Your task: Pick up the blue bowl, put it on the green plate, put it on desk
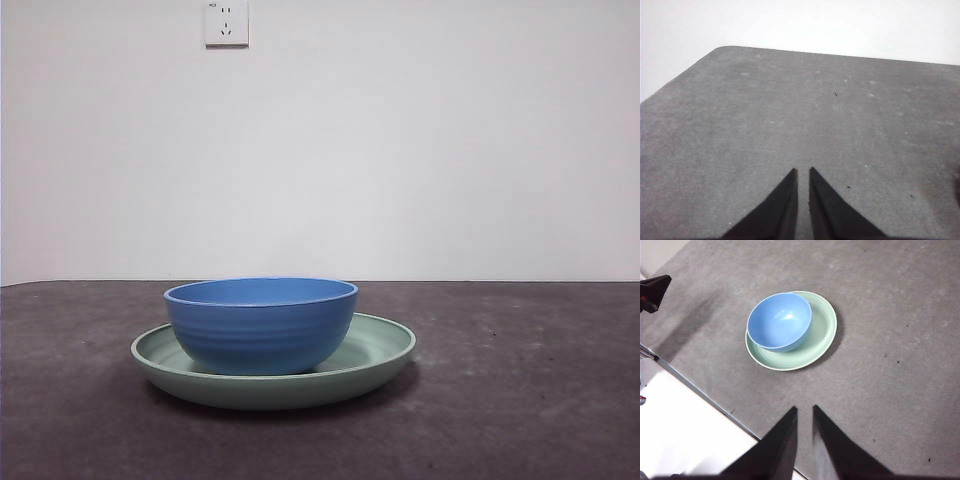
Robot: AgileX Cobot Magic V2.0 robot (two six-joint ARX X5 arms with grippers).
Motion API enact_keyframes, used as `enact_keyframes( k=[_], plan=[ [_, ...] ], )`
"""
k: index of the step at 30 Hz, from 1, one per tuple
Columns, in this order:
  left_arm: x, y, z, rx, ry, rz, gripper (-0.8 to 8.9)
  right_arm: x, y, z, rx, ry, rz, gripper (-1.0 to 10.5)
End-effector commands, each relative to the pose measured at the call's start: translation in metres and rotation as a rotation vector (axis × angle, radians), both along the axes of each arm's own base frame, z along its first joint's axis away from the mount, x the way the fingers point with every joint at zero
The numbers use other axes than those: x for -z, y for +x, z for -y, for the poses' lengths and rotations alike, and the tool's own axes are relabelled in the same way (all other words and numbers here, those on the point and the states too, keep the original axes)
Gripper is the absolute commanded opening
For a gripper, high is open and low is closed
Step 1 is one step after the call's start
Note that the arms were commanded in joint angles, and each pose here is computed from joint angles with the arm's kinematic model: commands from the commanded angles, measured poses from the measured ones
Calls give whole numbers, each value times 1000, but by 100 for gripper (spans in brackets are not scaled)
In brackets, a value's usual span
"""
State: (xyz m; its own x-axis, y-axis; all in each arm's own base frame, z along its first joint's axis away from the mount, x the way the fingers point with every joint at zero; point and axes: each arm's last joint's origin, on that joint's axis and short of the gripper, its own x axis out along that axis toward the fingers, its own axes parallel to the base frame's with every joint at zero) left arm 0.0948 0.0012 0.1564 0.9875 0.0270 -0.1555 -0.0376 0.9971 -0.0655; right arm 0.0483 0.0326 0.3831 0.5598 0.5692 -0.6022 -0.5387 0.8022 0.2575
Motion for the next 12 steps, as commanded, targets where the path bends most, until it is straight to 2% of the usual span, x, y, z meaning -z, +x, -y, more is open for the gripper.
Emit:
enact_keyframes(
  k=[1,4,7,12],
  plan=[
    [7,1,0,5,-7,-25,35,-5,0,0,-12,6,32,45],
    [7,1,0,5,-7,-25,35,-5,0,4,48,10,70,44],
    [7,1,0,5,-7,-25,35,2,4,9,143,10,159,44],
    [7,1,0,5,-7,-25,35,45,23,19,341,31,366,44]
  ],
)
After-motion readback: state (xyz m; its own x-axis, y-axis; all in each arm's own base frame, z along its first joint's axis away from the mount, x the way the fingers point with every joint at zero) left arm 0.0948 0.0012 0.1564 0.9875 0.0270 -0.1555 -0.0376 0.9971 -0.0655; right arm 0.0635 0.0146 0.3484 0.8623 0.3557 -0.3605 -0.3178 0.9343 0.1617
